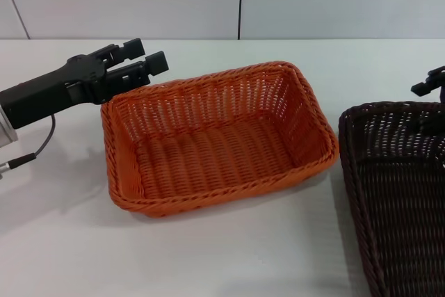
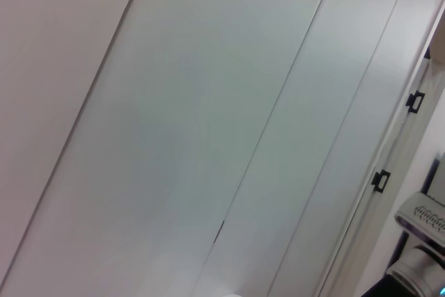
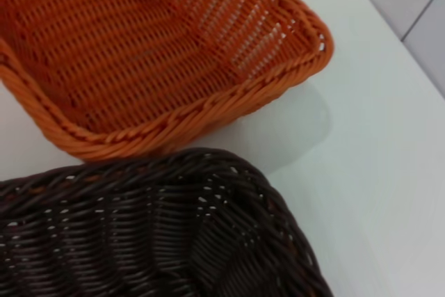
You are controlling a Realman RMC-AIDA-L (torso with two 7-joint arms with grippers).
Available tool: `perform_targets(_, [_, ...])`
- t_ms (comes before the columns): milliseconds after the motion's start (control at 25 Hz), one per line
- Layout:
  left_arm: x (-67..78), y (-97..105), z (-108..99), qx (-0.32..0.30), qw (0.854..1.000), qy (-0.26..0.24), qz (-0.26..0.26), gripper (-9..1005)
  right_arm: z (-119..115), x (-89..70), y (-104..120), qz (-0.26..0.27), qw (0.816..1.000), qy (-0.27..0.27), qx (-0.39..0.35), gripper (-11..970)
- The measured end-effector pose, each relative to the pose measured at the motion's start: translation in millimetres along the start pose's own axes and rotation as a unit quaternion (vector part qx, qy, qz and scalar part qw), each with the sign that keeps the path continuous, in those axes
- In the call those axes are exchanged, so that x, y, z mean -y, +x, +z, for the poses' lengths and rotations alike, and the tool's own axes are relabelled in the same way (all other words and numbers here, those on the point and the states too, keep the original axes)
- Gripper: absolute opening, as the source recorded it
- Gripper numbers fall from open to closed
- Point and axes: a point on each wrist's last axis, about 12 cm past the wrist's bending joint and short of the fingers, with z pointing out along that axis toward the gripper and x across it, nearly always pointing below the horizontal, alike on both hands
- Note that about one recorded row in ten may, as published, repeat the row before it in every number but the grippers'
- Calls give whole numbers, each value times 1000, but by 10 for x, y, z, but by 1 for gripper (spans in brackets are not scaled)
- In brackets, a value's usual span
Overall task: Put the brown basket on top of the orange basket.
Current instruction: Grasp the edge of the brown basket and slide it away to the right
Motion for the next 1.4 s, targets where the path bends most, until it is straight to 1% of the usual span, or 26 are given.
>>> perform_targets(120, [2,-3,12,-1,1000,2,-1,859,54,-8,17,-3,1000,-2,1,709])
perform_targets(600, [10,-13,37,0,1000,7,-4,859,135,-22,70,-5,1000,-1,3,709])
perform_targets(960, [21,-1,24,0,1000,10,-10,860,211,-76,117,2,1000,-5,10,708])
perform_targets(1120, [22,0,23,0,1000,11,-11,860,198,-144,133,-5,999,-19,31,707])
perform_targets(1280, [23,7,14,-1,1000,10,-11,860,160,-172,155,-5,999,-29,35,597])
perform_targets(1320, [23,10,8,-1,1000,9,-12,860,138,-188,167,-4,999,-38,35,569])
perform_targets(1400, [16,19,-33,0,1000,4,-12,860,127,-194,171,-3,998,-42,35,514])
